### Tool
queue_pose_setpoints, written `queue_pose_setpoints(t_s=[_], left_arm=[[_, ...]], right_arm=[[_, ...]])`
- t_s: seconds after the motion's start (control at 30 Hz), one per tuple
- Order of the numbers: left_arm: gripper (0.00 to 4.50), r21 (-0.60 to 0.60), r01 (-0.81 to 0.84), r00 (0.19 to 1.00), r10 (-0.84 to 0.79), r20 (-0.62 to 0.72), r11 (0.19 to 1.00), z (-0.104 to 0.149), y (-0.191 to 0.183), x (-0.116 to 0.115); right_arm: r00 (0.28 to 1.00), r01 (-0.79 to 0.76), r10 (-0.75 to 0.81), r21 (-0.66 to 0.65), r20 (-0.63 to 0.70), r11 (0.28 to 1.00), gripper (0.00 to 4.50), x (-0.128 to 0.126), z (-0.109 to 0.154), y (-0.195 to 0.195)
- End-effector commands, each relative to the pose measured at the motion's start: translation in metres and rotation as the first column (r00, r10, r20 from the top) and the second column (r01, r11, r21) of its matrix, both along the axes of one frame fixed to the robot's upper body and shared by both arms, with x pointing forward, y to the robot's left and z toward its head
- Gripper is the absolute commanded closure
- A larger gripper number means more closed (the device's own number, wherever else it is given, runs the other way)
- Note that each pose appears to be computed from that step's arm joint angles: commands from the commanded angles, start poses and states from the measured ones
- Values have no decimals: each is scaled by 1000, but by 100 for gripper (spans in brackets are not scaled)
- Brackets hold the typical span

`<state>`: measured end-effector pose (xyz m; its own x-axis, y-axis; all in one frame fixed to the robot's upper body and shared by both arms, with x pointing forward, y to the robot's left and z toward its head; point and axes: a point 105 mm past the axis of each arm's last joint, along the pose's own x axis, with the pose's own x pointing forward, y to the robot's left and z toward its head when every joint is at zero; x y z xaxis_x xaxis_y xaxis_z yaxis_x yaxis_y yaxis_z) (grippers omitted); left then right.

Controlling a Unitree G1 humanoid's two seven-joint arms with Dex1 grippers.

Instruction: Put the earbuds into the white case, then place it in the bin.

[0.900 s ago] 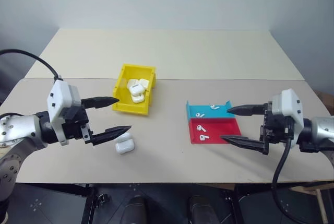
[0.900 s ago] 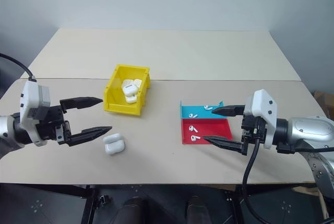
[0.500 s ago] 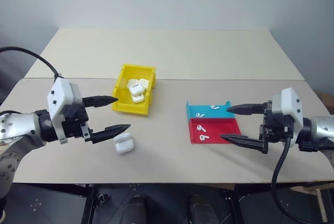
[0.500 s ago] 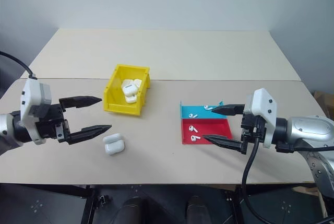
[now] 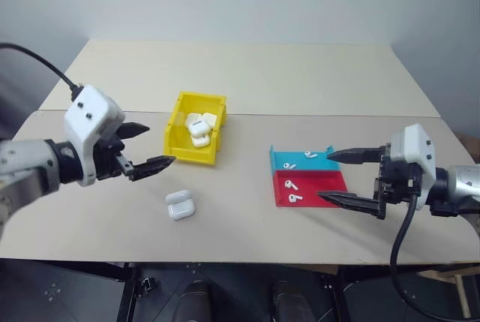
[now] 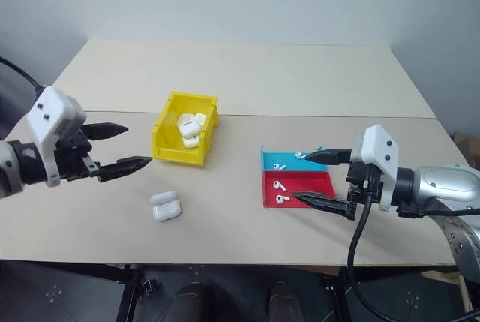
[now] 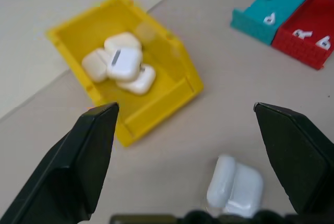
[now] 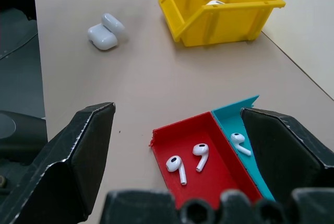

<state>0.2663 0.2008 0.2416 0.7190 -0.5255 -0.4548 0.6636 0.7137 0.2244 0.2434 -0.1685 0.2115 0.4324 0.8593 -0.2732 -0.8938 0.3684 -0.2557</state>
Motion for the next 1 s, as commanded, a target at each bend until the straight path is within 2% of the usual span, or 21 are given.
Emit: queue_pose_setpoints(t_s=[0.03,0.07,0.1,0.23,0.37,0.43,0.6,0.7,0.83,0.87,0.93,1.0], left_arm=[[0,42,-39,980,46,-195,998,-9,2,-7],[0,55,-59,951,73,-300,997,-14,5,-8],[0,66,-93,930,110,-350,993,-17,10,-6],[0,27,-119,909,120,-400,993,-7,7,1],[0,38,-119,908,124,-400,992,-1,1,-1],[0,97,-105,895,137,-425,990,-7,0,-5],[0,156,-50,830,128,-543,987,-22,-1,-28],[0,140,13,819,69,-569,990,-26,-11,-39],[0,77,83,877,-36,-478,994,-24,-35,-43],[29,49,86,878,-52,-476,995,-26,-40,-44],[59,7,110,876,-94,-472,994,-27,-48,-47],[121,-2,106,872,-93,-480,994,-35,-53,-47]], right_arm=[[999,-4,5,-6,35,1000,4,-4,11,0],[999,-3,4,-8,34,1000,4,-4,11,0],[999,-2,2,-10,33,1000,4,-4,10,0],[1000,1,-1,-11,27,1000,4,-4,11,0],[1000,4,-4,-15,20,1000,4,-5,9,0],[1000,5,-4,-16,17,1000,4,-5,9,0],[1000,7,-7,-18,10,1000,4,-6,6,0],[1000,5,-5,-15,4,1000,4,-8,5,1],[1000,4,-4,-10,-1,1000,4,-9,3,2],[1000,3,-3,-9,-2,1000,0,-9,3,2],[1000,2,-2,-8,-3,1000,0,-9,3,2],[1000,2,-2,-7,-4,1000,0,-10,4,2]])
